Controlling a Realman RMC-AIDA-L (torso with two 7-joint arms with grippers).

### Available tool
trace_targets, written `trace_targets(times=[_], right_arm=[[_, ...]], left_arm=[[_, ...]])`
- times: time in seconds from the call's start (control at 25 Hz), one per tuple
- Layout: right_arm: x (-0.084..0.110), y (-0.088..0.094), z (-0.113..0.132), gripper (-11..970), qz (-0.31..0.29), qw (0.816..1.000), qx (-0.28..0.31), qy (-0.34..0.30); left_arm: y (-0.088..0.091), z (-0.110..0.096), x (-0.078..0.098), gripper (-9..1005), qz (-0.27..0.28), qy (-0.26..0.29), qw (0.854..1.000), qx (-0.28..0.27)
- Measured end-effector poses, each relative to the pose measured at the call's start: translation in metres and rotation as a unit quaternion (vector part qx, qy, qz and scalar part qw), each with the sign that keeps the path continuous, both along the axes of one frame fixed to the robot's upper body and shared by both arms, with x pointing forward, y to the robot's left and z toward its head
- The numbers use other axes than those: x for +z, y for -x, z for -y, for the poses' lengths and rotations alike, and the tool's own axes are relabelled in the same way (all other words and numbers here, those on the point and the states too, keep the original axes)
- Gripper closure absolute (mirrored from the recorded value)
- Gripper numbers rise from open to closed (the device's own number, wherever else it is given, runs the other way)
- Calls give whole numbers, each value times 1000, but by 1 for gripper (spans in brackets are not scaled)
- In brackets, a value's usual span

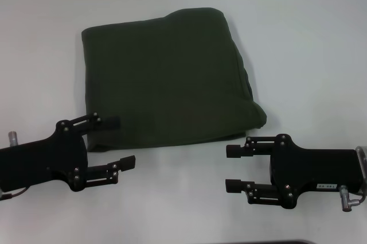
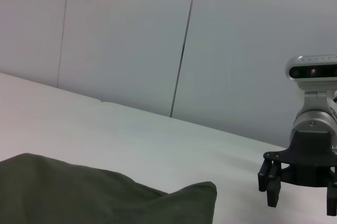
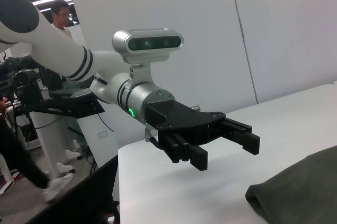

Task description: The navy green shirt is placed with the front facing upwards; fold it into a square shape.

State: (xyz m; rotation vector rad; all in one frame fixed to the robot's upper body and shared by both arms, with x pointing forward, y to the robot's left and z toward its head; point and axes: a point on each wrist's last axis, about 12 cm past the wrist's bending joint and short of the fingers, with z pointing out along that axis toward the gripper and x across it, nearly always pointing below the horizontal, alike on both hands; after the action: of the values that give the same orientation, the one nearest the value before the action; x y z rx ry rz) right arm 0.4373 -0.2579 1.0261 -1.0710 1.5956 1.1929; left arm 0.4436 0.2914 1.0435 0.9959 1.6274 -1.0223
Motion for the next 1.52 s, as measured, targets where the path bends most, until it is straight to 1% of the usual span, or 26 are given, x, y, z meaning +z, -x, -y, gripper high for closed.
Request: trace_targets(times=[0.2, 1.52], right_arm=[[0, -1, 0, 336, -8, 1000, -1, -1], [1, -3, -2, 336, -14, 1000, 1, -2]], left_arm=[[-1, 0, 0, 171, 1, -2, 1000, 2], [-2, 1, -3, 171, -2, -7, 1000, 7]])
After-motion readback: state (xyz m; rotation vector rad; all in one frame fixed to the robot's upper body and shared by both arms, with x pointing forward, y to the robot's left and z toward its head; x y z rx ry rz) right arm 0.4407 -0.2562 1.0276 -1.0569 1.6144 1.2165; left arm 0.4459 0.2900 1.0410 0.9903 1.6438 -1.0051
